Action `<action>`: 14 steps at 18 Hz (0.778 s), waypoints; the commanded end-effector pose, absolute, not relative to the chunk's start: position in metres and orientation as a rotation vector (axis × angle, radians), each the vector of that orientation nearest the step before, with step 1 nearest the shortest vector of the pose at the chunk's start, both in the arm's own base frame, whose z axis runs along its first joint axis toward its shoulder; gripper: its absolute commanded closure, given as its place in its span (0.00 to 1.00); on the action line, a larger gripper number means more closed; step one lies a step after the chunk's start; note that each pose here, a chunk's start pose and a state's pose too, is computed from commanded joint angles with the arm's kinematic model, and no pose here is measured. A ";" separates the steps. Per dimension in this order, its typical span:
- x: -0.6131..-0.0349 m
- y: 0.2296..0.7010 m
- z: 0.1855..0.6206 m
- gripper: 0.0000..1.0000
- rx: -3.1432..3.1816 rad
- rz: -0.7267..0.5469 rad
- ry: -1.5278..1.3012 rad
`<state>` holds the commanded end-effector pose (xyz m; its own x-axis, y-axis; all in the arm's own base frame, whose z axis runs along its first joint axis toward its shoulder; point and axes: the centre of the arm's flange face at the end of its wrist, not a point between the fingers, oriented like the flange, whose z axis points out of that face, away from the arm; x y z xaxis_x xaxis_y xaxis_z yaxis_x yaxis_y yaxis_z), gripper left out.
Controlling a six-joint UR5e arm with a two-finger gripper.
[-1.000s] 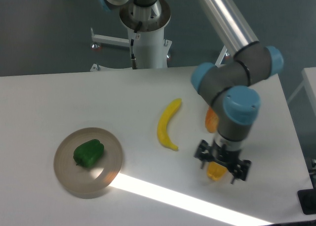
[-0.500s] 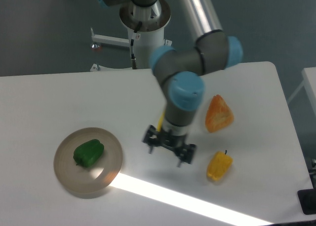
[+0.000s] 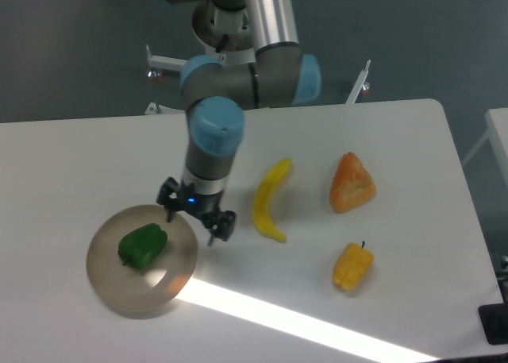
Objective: Pick up the green pepper from the plate
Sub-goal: 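Lower the gripper around the green bell pepper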
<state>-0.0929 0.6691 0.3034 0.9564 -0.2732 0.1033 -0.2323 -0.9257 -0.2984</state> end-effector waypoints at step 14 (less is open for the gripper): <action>-0.062 0.680 0.278 0.00 -2.808 -0.207 0.538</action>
<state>-0.0617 0.6801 0.2779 0.9207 -0.3803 0.0876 -0.3411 -0.8932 -0.2930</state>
